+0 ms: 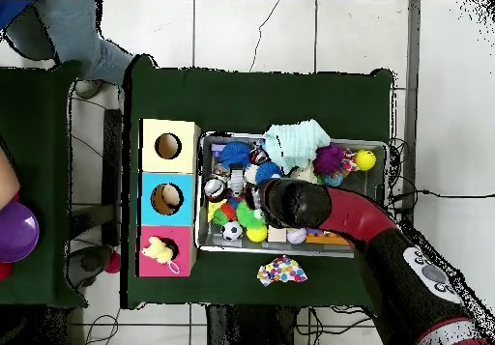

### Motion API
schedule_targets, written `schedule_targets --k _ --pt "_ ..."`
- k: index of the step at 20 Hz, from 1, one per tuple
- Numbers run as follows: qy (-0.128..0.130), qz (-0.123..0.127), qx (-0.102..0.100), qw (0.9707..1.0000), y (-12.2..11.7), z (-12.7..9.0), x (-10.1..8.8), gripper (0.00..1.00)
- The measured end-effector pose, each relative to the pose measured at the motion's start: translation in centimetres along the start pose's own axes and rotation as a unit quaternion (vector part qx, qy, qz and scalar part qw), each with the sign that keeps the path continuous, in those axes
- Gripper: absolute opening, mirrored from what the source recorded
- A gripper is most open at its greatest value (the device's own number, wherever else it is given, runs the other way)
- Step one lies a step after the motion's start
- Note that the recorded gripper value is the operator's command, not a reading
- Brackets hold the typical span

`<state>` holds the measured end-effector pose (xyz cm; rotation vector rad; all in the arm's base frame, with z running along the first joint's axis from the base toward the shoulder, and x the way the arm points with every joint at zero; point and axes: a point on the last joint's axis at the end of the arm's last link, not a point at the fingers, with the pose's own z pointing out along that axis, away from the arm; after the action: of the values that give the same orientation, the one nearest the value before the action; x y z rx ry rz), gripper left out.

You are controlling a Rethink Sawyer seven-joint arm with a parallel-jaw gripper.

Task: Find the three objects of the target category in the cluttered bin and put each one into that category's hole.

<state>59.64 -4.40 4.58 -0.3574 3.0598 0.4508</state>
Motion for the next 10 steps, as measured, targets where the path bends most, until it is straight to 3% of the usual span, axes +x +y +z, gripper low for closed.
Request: schedule_targets --k 8,10 --pt "0.003 0.009 0.016 0.9998 -1.6 -0.3 0.6 1.0" --pt "0.006 0.001 0.031 0.9995 -2.6 -0.5 0.7 1.0"
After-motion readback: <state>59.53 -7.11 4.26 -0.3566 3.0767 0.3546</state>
